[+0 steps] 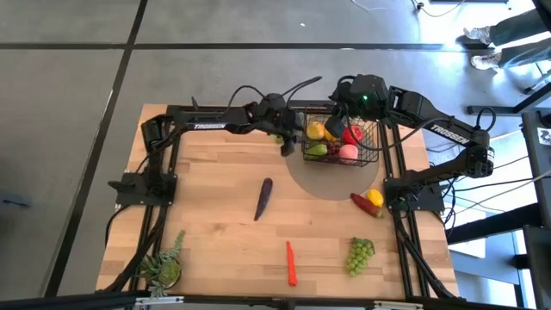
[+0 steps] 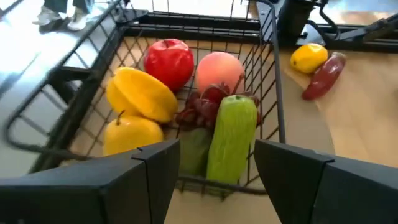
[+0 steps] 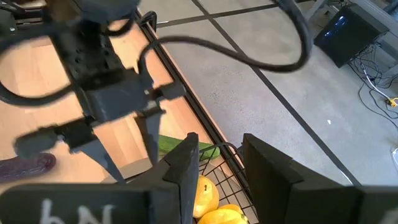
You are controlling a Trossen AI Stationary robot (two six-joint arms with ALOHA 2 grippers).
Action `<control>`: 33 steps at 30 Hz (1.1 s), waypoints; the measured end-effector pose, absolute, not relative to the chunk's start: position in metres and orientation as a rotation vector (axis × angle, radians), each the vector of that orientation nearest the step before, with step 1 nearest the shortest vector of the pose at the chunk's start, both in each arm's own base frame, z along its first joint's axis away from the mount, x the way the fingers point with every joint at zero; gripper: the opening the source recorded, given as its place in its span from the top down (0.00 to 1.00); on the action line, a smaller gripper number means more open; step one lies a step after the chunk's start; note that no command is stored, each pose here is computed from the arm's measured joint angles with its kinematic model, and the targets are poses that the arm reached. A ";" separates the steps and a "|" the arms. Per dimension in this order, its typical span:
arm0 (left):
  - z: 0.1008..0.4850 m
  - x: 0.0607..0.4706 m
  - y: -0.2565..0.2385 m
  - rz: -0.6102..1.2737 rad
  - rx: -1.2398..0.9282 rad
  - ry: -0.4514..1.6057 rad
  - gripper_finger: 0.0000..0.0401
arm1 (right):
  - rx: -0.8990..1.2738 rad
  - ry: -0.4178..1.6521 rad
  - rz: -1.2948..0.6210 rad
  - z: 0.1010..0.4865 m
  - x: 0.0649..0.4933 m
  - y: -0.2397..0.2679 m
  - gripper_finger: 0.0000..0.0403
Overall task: Build produce basket
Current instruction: Put the violet eggplant into the black wire basket
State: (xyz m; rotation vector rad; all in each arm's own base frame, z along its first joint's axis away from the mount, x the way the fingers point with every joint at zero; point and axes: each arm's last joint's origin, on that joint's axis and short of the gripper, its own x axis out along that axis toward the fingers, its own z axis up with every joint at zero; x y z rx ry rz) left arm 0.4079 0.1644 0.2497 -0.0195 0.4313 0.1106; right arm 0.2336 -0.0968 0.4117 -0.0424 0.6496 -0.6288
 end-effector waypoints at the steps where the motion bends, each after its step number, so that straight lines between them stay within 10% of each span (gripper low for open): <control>1: 0.254 0.405 0.164 0.122 -0.008 0.441 0.51 | -0.043 0.649 -0.629 0.412 0.234 -0.097 0.70; 15: 0.281 0.357 0.157 0.232 -0.026 0.719 0.51 | 0.095 0.636 -0.392 0.409 0.236 -0.091 0.70; 33: 0.265 0.328 0.105 0.339 -0.738 1.124 0.51 | 0.218 0.853 -0.129 0.392 0.220 -0.085 0.70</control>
